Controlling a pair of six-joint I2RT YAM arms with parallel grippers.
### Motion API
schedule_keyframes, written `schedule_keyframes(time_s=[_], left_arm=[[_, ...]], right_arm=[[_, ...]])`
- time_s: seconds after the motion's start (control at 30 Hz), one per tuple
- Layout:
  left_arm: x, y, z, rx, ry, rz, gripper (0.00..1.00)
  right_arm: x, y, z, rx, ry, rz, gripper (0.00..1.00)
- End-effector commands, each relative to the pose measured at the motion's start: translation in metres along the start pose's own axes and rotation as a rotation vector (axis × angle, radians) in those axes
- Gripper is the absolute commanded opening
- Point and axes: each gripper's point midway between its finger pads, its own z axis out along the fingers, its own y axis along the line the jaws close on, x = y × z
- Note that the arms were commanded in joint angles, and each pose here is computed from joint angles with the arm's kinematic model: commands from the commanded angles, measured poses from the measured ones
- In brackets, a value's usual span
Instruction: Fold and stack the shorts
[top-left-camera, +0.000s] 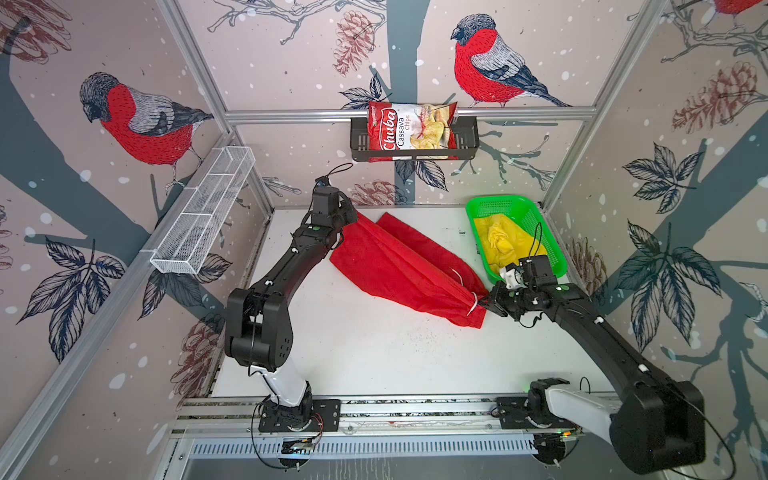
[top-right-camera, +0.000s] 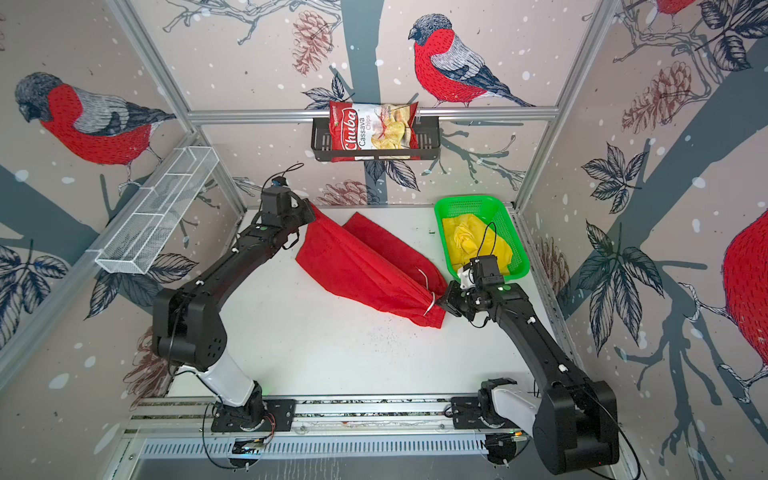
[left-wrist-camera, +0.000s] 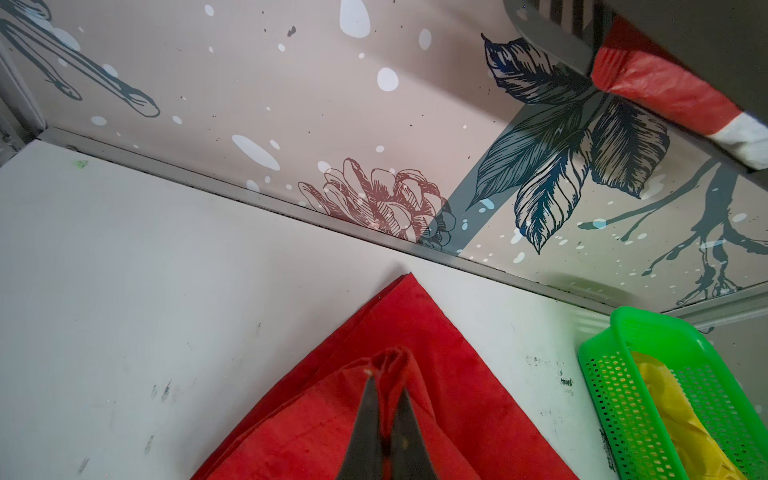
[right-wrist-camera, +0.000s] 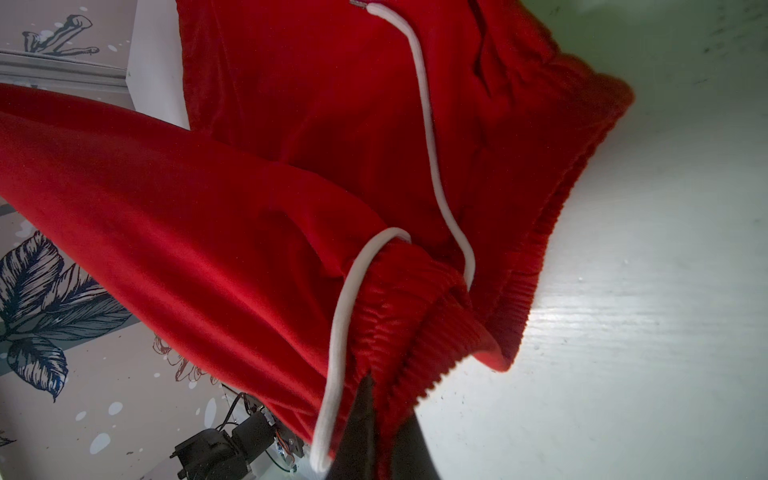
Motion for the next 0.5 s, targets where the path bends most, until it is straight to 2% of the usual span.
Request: schedule_keyframes(time_s=[0.0, 0.47], left_arm=[[-0.044, -0.002, 0.003, -0.016, -0.178, -0.012, 0.0], [-0.017, -0.008, 0.062, 0.032, -0.099, -0.022, 0.0]], right_arm=[[0.008, -0.026, 0.001, 0.114, 0.029, 0.024, 0.02], [-0.004, -0.033, 0.012, 0.128, 0.02, 0.04, 0.02]])
